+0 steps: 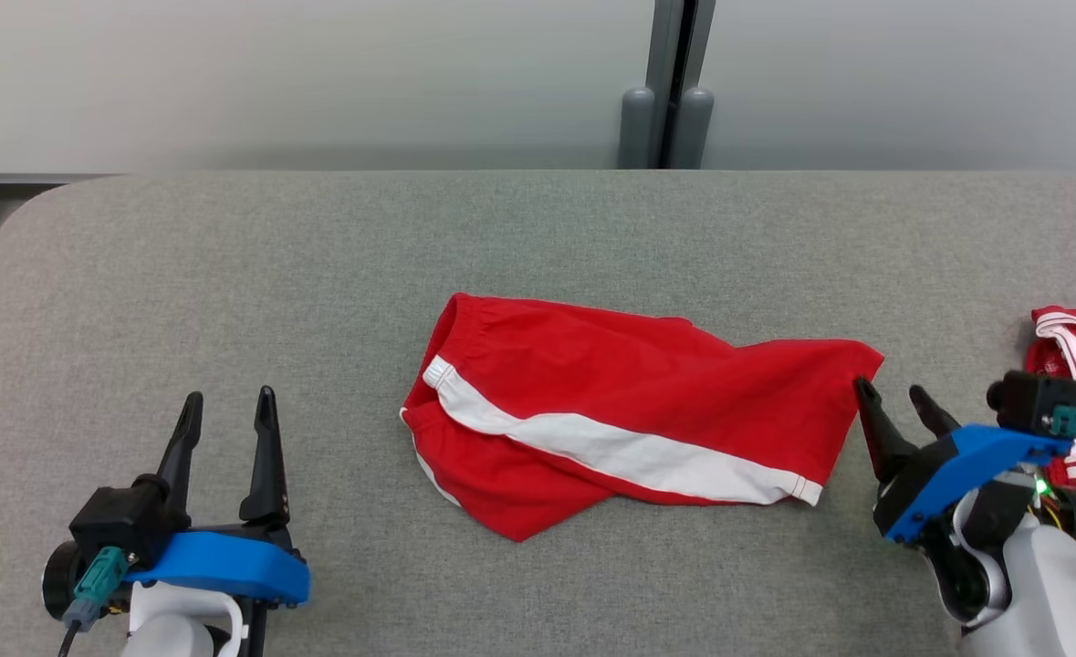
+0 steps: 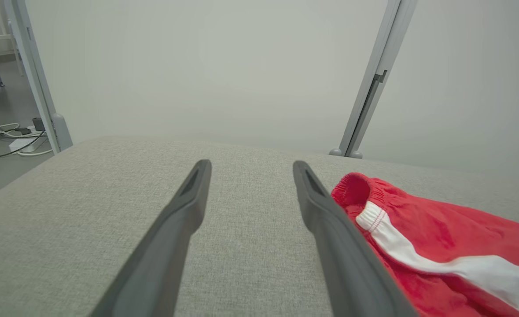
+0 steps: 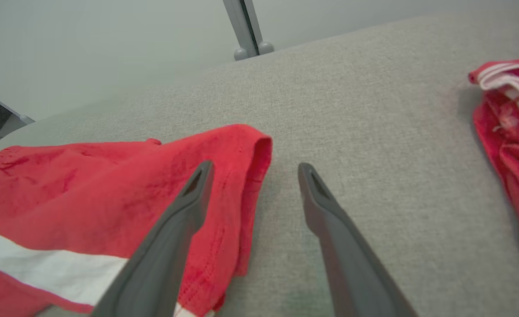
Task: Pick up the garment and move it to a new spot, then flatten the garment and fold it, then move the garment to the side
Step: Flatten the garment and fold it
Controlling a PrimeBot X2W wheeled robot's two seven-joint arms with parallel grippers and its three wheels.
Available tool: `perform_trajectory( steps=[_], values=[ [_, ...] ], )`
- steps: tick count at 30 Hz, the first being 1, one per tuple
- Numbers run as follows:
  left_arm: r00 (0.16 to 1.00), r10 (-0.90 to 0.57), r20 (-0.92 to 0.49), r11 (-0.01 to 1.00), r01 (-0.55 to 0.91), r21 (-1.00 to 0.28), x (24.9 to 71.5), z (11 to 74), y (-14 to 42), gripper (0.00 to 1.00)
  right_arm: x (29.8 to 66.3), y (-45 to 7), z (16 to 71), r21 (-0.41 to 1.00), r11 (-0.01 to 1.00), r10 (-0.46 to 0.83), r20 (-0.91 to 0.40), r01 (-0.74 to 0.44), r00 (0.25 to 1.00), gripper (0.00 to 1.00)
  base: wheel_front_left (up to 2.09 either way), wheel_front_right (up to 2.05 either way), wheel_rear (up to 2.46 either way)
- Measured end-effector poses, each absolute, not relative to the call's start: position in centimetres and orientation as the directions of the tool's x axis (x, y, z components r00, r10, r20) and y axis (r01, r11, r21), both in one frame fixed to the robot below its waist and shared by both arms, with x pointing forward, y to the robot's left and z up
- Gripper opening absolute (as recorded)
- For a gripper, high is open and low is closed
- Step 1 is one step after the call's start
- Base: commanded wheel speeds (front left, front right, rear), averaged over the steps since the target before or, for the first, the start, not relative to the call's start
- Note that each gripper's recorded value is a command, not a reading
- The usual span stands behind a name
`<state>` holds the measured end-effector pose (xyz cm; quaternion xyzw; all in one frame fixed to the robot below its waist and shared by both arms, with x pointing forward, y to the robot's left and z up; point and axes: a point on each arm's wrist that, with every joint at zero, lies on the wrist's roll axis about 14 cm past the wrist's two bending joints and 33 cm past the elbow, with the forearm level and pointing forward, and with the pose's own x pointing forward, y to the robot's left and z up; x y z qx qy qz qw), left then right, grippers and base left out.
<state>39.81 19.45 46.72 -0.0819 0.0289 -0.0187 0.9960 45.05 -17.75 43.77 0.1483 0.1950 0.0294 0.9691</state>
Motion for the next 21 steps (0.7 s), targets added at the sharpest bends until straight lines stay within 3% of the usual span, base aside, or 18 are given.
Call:
perform_trajectory(
  steps=[5, 11, 17, 21],
  values=[
    [0.998, -0.033, -0.047, 0.986, 0.025, -0.162, 39.4, 47.0, 19.7, 1.00, 42.5, -19.5, 43.9, 0.274, 0.961, 0.063, -0.336, 0.033, 0.940, 1.00, 0.00, 0.00, 0.00],
    [0.999, -0.034, -0.038, 0.986, 0.027, -0.167, 39.1, 47.3, 19.5, 1.00, 40.1, -20.9, 46.9, 0.207, 0.978, 0.003, -0.176, 0.034, 0.984, 1.00, 0.00, 0.00, 0.00],
    [0.999, -0.038, -0.028, 0.986, 0.033, -0.165, 38.7, 47.6, 19.3, 1.00, 38.4, -20.3, 49.3, 0.185, 0.983, 0.004, -0.050, 0.006, 0.999, 1.00, 0.00, 0.00, 0.00],
    [0.999, -0.037, -0.026, 0.987, 0.033, -0.156, 38.4, 47.7, 19.3, 1.00, 37.7, -20.2, 49.6, 0.172, 0.985, 0.003, -0.033, 0.003, 0.999, 1.00, 0.00, 0.00, 0.00]
  ],
)
